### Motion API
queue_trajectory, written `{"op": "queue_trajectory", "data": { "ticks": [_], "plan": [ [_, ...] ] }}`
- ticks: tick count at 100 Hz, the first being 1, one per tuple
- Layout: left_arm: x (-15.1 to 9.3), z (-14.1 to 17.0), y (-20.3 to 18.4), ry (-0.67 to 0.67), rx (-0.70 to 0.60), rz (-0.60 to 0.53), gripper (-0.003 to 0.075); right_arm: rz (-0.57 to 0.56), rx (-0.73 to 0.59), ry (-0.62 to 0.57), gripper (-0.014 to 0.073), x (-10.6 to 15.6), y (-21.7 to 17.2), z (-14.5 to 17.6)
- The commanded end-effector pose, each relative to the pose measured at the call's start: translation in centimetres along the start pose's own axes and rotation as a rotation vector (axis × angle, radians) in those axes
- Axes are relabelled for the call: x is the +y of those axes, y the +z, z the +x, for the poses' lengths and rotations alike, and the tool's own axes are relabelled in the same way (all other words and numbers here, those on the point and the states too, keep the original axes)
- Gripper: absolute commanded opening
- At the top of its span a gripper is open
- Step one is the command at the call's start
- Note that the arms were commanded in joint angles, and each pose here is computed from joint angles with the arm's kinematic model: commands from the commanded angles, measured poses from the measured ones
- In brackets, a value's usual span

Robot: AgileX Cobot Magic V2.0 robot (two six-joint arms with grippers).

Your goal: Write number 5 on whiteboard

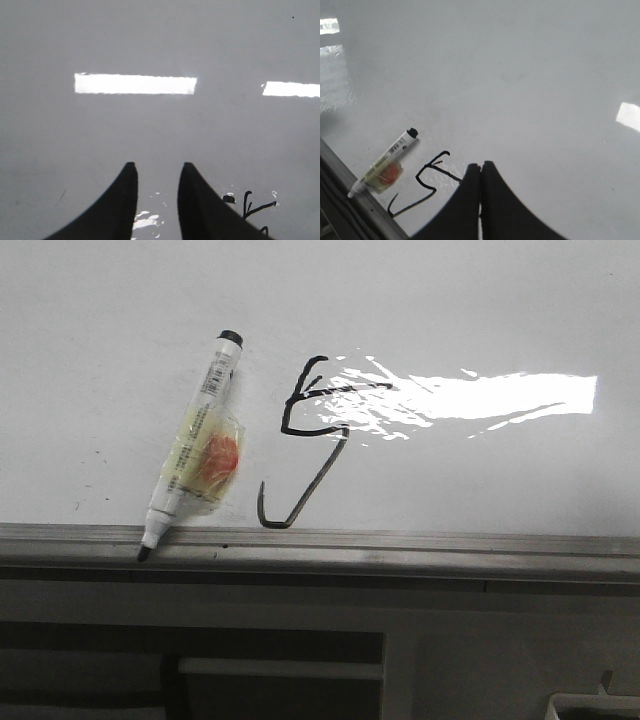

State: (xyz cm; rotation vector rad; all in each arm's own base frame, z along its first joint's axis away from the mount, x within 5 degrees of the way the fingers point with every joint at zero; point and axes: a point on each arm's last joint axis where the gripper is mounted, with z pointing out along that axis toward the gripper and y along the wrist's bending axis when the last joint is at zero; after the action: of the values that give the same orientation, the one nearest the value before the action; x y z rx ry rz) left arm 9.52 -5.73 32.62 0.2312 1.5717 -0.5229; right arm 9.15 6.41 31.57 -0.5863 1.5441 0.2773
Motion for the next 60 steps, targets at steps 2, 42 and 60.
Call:
{"op": "queue_trajectory", "data": {
  "ticks": [2,42,60],
  "plan": [
    [0.6,0.5,-1.5,0.018,-0.048,0.006,0.0006,0.003,-0.062,-0.008,-0.0064,-0.4,-1.4,0.3],
    [1.7,3.5,-3.2,0.006,-0.045,0.012,-0.0020,0.029,-0.108,0.012,-0.0064,-1.0,-2.9,0.9],
    [1.7,3.6,-3.2,0.007,-0.042,0.012,-0.0020,0.029,-0.108,0.012,-0.0064,-1.0,-2.9,0.9]
  ]
}}
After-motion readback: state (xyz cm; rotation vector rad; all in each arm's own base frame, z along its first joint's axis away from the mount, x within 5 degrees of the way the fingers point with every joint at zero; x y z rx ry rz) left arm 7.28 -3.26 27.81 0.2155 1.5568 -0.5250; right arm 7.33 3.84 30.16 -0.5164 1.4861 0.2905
